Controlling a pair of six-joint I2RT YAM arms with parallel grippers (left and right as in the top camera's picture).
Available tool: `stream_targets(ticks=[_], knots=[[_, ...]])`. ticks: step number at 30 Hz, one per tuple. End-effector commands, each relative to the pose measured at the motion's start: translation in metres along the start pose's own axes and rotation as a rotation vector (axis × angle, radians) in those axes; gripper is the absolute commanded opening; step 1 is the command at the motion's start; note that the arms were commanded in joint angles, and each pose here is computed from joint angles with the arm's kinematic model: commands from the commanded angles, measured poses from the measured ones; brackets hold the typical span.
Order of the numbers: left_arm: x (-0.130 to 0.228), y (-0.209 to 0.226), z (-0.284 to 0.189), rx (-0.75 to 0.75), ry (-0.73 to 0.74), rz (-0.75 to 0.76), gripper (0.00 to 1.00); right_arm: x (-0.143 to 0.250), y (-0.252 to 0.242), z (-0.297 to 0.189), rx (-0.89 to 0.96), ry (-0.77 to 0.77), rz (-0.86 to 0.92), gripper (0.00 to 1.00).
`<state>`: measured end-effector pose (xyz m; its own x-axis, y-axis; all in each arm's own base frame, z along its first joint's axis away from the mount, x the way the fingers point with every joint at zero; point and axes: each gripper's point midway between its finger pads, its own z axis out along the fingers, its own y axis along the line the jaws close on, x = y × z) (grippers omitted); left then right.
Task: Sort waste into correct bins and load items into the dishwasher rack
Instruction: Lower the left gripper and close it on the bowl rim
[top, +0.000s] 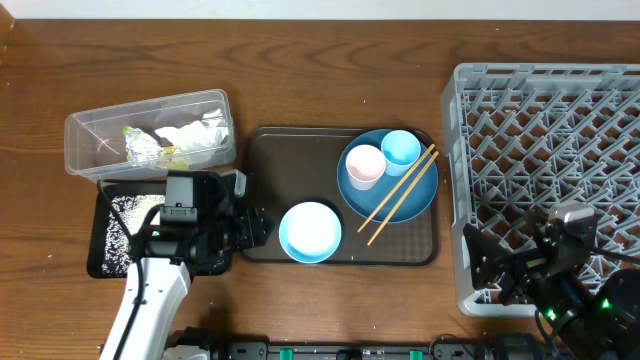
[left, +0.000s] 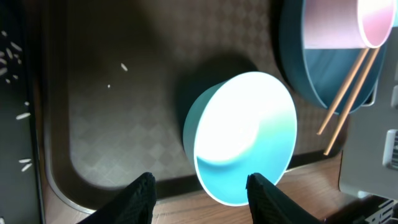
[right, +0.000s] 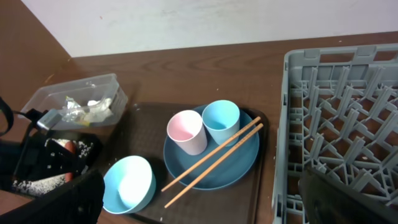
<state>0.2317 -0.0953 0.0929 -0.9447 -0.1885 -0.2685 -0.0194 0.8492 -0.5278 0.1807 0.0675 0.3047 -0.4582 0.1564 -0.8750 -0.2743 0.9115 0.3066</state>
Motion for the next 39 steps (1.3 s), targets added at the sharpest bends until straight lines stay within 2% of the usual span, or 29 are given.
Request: stream_targets(ticks=[1,13,16,29,33,39], knots=[[0.005,0.005,0.008,-0.001,0.019,-0.061,0.51,-0.004,-0.004,-0.002,0.025,-0.013,0.008,0.99],[0.010,0.016,0.034,0.004,0.110,-0.111,0.49,-0.002,-0.010,-0.001,0.060,-0.003,0.014,0.99],[0.013,0.013,0.041,0.015,0.134,-0.103,0.46,0.006,-0.013,0.003,0.068,0.042,0.029,0.99],[0.019,-0.003,0.051,0.031,0.156,-0.020,0.43,0.040,-0.021,0.047,0.026,0.316,0.078,0.91],[0.018,0.003,0.052,-0.006,0.149,-0.054,0.39,0.043,-0.022,0.051,0.029,0.336,0.086,0.90],[0.019,0.010,0.057,-0.034,0.158,-0.086,0.38,0.042,-0.022,0.050,0.029,0.334,0.085,0.90]])
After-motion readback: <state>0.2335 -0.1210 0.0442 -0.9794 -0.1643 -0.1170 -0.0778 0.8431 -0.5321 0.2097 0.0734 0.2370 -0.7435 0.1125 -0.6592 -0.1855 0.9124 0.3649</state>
